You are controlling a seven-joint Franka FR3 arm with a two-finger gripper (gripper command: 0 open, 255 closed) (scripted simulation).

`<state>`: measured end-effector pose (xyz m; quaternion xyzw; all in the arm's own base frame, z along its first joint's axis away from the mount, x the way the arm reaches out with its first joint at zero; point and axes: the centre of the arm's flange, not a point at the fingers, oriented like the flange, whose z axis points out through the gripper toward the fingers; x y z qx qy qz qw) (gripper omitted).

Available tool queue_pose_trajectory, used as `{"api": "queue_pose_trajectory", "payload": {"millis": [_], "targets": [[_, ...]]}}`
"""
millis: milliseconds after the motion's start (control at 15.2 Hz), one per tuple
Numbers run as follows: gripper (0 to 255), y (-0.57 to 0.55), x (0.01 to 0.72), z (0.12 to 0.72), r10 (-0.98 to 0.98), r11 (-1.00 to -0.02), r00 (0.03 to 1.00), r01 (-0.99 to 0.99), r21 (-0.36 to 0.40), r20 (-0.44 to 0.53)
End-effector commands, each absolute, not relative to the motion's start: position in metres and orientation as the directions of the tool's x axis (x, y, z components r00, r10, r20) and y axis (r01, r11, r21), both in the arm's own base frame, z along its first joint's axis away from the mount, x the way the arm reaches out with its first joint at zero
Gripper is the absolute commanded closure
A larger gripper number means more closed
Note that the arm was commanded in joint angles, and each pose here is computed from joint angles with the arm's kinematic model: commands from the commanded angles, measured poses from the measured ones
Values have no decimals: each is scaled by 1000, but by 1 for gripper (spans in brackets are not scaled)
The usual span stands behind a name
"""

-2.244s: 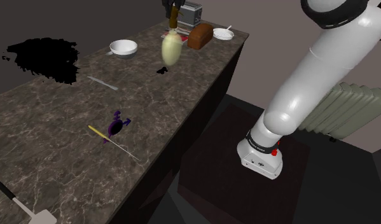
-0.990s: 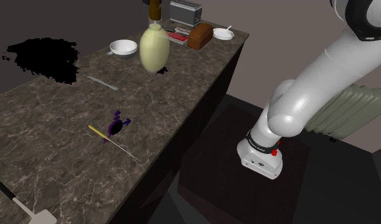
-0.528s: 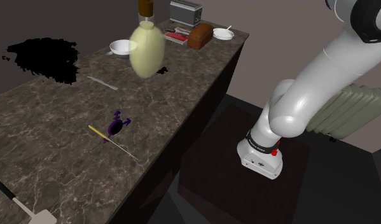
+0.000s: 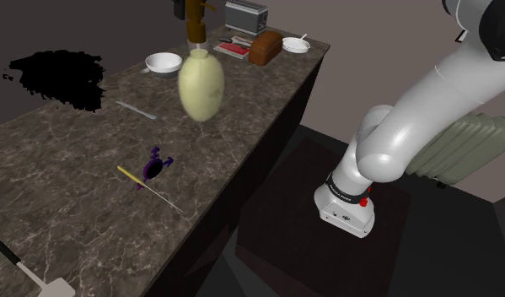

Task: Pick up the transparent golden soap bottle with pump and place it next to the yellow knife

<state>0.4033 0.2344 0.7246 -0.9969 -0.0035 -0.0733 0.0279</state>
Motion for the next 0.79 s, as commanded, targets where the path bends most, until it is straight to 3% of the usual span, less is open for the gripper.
{"api": "queue_pose_trajectory", "payload": {"millis": [0, 726], "targets": [[255, 235, 403, 713, 3, -998, 989, 11, -56, 147], [255, 235, 403, 655, 3, -998, 989, 11, -56, 147]]}}
